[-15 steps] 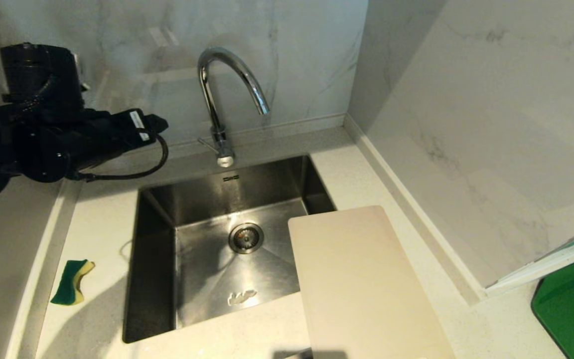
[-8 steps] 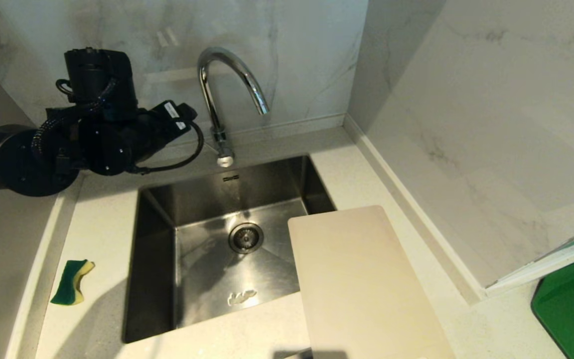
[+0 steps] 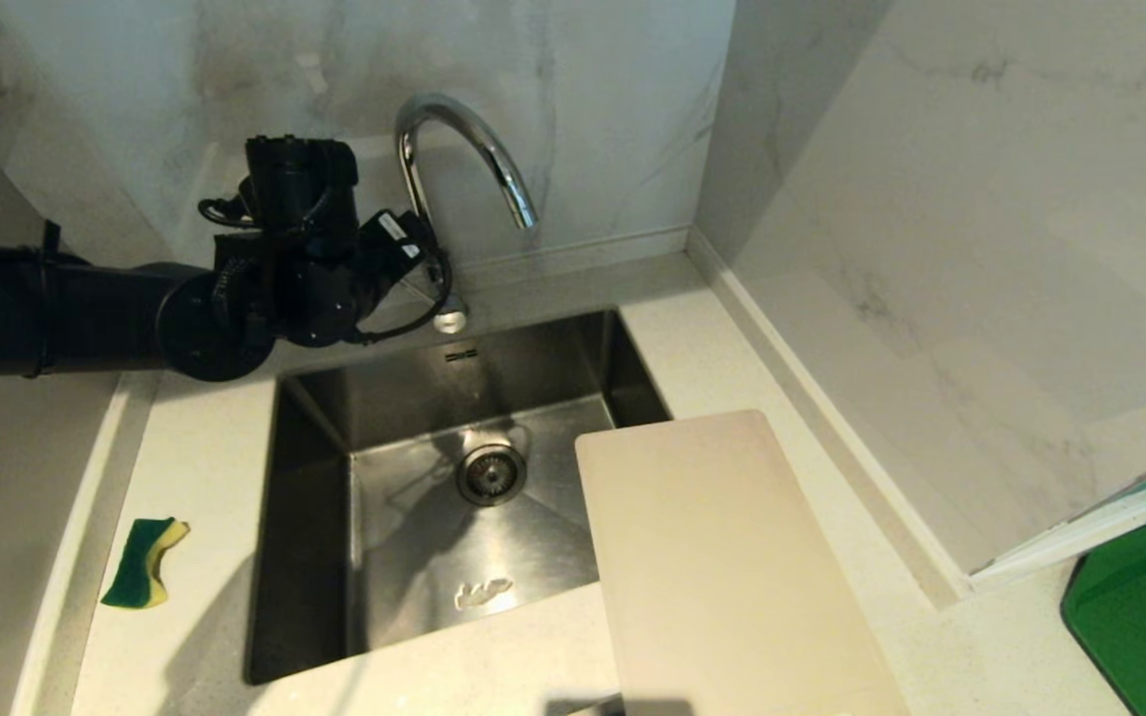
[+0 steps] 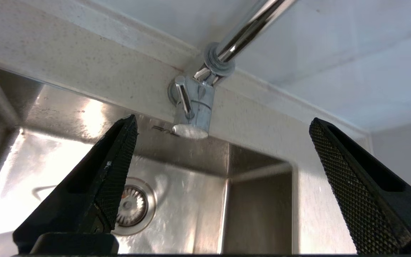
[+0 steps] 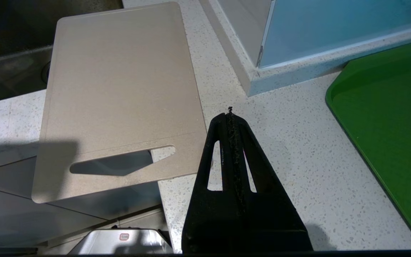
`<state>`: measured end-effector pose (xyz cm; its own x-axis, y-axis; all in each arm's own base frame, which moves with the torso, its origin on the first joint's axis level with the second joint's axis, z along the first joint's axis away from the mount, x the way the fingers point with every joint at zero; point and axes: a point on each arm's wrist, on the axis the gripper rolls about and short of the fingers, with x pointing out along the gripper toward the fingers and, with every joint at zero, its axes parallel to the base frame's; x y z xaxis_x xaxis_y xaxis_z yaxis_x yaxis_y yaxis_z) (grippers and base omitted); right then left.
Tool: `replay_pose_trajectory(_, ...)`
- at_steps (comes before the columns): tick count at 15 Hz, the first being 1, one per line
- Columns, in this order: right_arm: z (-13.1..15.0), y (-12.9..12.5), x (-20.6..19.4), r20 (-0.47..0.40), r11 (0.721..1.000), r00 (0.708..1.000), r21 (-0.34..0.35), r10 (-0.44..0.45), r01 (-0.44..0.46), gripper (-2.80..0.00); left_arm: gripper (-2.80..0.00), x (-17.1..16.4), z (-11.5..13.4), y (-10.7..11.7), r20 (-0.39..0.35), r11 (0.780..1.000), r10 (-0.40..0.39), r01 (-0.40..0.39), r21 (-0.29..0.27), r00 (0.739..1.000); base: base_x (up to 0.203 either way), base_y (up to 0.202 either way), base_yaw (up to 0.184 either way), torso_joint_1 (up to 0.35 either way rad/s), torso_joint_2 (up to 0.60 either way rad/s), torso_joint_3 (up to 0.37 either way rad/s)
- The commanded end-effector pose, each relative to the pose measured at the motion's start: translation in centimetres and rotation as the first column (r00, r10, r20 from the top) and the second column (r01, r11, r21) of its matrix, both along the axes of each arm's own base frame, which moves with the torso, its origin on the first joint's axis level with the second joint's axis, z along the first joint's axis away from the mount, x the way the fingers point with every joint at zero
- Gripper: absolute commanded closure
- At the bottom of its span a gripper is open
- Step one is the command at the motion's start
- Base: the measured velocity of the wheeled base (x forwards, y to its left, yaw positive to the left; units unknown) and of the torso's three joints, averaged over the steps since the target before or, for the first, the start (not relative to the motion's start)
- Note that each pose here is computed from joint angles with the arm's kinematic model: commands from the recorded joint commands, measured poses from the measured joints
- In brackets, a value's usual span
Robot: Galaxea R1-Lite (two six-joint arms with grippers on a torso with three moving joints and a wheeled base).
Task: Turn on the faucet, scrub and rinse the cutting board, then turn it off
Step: Turn on the tap
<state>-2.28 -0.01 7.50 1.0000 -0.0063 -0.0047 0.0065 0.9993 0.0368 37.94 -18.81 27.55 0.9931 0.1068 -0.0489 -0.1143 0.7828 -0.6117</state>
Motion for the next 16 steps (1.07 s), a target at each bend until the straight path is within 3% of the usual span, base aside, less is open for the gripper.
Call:
replay_pose_trajectory(1,0.0,0.0,0.0,-0.001,1.000,1.000,0.000,0.000,0.000,0.00,-2.80,2.2,-1.2,-0.6,0.003,0.999,0.039,-0.039,-0.010,0.999,0.000,0.000,0.000,0.000,0.00,0.000)
replay_pose_trajectory(4,0.0,0.0,0.0,-0.001,1.000,1.000,0.000,0.000,0.000,0.00,-2.80,5.3,-2.2,-0.6,0.037,0.991,0.135,-0.134,-0.023,0.990,0.000,0.000,0.000,0.000,0.00,0.000)
replay_pose_trajectory(8,0.0,0.0,0.0,-0.001,1.000,1.000,0.000,0.000,0.000,0.00,-2.80,6.2,-3.5,-0.5,0.019,0.988,0.152,-0.152,-0.012,0.988,0.000,0.000,0.000,0.000,0.00,0.000)
replay_pose_trajectory(11,0.0,0.0,0.0,-0.002,1.000,1.000,0.000,0.000,0.000,0.00,-2.80,6.6,-3.6,-0.3,0.053,0.985,0.170,-0.168,-0.044,0.984,0.000,0.000,0.000,0.000,0.00,0.000)
replay_pose_trajectory(16,0.0,0.0,0.0,-0.001,1.000,1.000,0.000,0.000,0.000,0.00,-2.80,7.1,-5.0,-0.6,0.043,0.970,0.239,-0.236,-0.066,0.970,0.000,0.000,0.000,0.000,0.00,0.000)
